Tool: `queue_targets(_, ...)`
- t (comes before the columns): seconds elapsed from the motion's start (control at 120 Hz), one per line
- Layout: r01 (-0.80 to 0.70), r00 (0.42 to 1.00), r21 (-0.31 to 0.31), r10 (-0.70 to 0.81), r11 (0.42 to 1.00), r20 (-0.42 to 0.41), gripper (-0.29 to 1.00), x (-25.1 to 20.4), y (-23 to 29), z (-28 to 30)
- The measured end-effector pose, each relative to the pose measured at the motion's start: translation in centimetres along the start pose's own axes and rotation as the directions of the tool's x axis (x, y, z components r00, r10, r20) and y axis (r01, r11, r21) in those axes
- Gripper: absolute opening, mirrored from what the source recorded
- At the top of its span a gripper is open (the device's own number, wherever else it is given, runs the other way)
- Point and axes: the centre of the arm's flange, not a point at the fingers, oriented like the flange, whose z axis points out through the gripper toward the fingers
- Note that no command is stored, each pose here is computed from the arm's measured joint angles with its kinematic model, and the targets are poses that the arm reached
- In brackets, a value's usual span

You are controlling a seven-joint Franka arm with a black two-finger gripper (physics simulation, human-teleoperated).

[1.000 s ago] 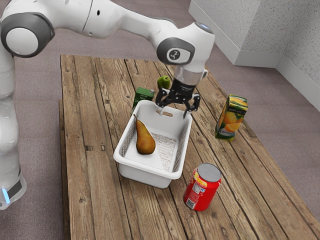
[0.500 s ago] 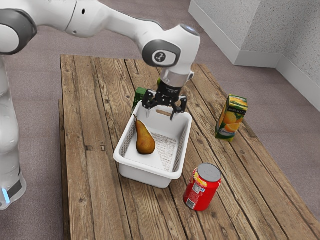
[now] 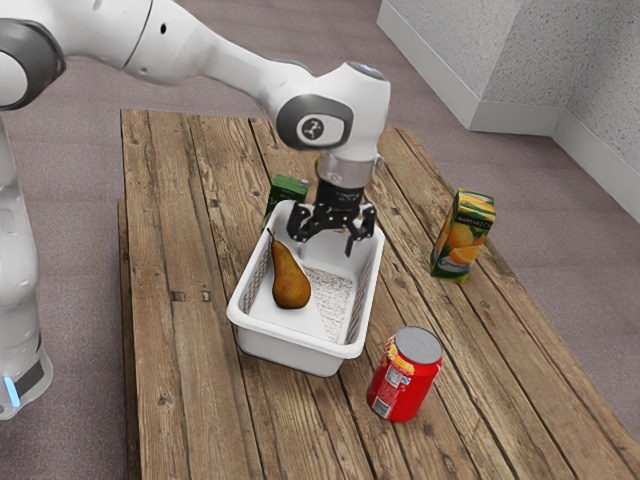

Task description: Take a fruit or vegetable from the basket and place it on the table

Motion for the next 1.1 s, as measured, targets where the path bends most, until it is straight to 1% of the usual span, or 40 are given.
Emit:
queue_targets(0.108,0.099,0.995,-0.014,-0.099,0.995,0.017,0.70,-0.3,-0.7,-0.5)
queue_targets(0.167,0.165,0.986,-0.017,-0.165,0.986,0.026,0.70,0.4,-1.0,-0.6)
queue_targets(0.342,0.301,0.952,0.002,-0.301,0.954,0.053,0.70,0.2,-2.6,0.0)
queue_targets(0.458,0.352,0.934,0.013,-0.352,0.936,0.056,0.70,-0.5,-3.1,0.4)
queue_targets(0.592,0.408,0.912,0.010,-0.407,0.913,0.056,0.70,-0.6,-3.9,0.1)
queue_targets(0.833,0.459,0.887,0.010,-0.459,0.889,0.047,0.70,-2.0,-5.3,0.3)
queue_targets(1.1,0.529,0.846,0.028,-0.530,0.848,0.054,0.70,-1.0,-5.1,1.2)
